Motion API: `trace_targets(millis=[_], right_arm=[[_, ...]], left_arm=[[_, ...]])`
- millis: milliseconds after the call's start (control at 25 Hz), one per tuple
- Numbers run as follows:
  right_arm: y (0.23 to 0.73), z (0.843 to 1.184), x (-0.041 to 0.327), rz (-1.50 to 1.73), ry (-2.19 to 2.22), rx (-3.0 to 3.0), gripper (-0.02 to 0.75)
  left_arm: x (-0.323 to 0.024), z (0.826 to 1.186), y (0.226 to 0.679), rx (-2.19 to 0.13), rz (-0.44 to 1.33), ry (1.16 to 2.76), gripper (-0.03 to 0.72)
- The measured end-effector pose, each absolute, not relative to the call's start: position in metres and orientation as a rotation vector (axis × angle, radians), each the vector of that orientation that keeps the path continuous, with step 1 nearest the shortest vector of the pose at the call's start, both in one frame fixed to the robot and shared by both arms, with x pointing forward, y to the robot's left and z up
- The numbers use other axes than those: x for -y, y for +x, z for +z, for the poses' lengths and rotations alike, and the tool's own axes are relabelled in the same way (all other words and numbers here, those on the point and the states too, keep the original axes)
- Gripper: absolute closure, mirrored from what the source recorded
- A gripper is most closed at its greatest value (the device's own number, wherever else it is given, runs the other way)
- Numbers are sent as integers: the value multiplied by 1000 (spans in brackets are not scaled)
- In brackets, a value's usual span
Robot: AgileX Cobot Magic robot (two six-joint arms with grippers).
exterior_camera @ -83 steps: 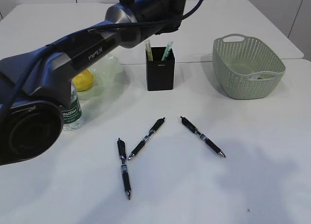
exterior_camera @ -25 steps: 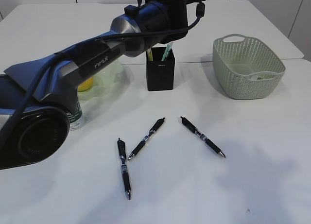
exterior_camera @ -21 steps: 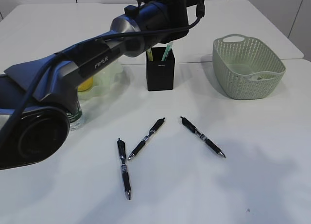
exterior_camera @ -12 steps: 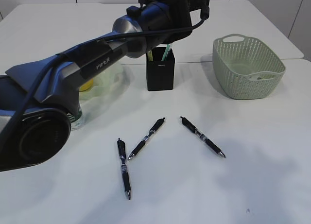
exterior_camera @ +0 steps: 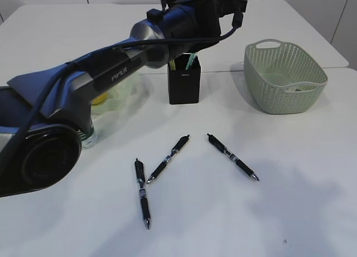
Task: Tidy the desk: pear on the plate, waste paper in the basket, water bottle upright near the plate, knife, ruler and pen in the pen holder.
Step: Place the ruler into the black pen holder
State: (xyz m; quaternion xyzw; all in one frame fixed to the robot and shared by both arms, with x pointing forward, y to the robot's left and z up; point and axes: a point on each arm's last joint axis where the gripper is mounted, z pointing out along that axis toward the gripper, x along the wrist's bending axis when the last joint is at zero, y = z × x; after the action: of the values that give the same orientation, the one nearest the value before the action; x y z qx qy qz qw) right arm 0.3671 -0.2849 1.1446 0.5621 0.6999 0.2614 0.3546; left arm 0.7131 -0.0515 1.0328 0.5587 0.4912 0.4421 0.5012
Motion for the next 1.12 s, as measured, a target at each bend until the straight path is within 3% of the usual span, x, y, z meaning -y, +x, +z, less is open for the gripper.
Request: trace_targets(millis=[280,1120], right_arm=[[367,1145,285,678,1451,-1808,477],[368,1146,284,690,1442,-1802,477]], left_arm=[[52,1011,714,-1203,1079,1422,424],[64,1007,702,-1203,1121,1470,424]])
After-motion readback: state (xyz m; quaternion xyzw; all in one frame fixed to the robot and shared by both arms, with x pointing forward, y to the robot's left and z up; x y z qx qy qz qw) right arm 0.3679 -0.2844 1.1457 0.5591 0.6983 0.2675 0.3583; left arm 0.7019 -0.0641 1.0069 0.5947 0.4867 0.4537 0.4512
